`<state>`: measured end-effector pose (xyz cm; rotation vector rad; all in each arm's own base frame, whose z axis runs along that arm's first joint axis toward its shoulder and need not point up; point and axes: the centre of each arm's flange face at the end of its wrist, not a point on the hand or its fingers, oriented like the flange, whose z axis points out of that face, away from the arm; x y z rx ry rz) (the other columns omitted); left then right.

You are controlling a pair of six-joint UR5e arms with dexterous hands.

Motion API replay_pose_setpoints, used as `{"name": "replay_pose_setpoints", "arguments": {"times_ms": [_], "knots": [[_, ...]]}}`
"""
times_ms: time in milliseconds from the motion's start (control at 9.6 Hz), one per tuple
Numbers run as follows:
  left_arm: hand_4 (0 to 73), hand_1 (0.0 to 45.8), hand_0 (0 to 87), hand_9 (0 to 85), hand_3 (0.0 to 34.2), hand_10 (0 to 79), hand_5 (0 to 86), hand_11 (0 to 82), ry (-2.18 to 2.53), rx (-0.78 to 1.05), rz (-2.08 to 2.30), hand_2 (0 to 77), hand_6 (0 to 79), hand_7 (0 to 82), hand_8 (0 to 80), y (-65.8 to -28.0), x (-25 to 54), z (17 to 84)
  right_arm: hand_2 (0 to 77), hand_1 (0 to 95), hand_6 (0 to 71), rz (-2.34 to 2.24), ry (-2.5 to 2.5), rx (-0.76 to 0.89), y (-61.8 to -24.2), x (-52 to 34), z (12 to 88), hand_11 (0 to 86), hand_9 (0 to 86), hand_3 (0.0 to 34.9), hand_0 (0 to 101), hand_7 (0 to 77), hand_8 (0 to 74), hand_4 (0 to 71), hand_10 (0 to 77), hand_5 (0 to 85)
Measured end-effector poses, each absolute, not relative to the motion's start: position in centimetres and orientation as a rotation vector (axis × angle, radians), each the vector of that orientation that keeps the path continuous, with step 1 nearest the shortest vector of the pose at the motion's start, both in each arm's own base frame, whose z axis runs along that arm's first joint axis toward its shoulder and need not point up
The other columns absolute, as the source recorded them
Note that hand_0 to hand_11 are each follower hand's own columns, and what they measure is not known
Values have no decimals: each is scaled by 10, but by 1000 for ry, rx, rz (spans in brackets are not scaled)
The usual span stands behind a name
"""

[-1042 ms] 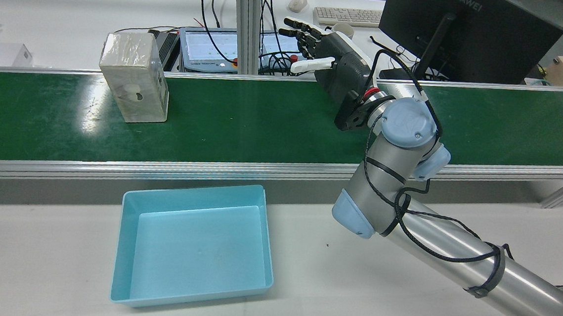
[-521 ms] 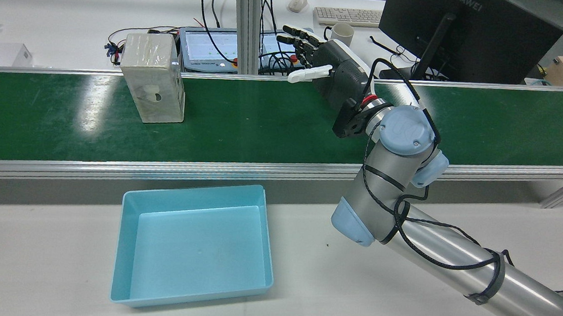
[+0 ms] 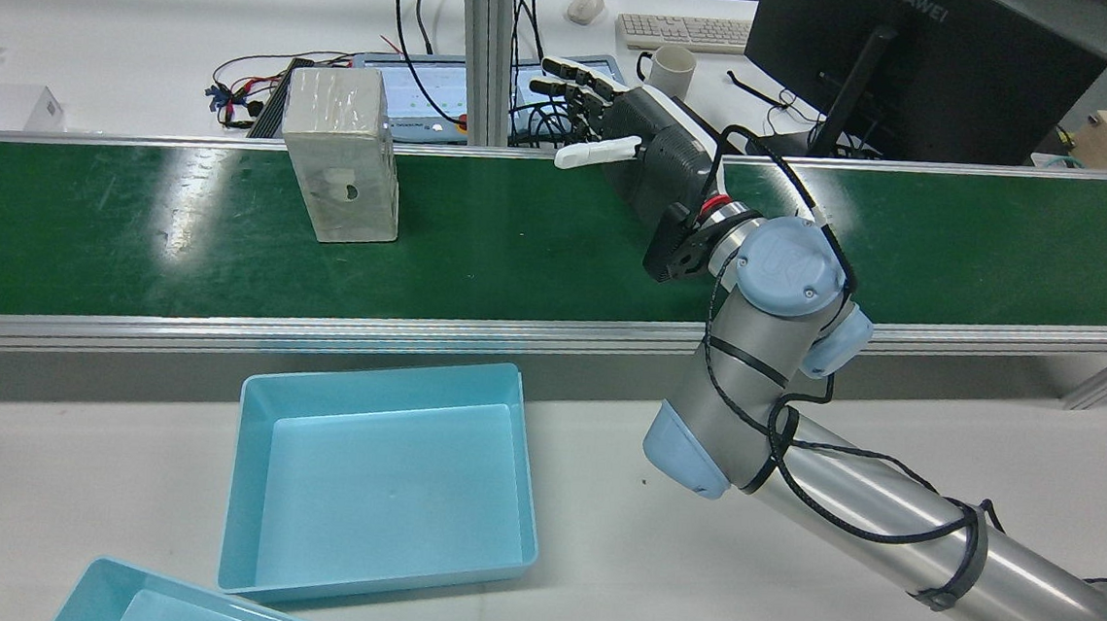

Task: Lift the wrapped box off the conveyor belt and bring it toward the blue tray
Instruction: 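Hold the right hand open above the belt as the wrapped box approaches, then close the right hand's fingers around the wrapped white box on the belt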

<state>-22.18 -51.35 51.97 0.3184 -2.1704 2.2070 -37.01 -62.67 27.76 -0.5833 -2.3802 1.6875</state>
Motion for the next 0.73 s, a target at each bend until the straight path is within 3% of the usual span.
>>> {"name": "replay_pose_setpoints", "arguments": {"times_ms": [729], "knots": [[0,0,0,5,0,0,11,5,-2170,318,2207,11,5,5,5,-514,-222,520,38,125,76,1689,-2378,-546,-619,-386,277,11,33,0,475,235,22,104,5,153]]}}
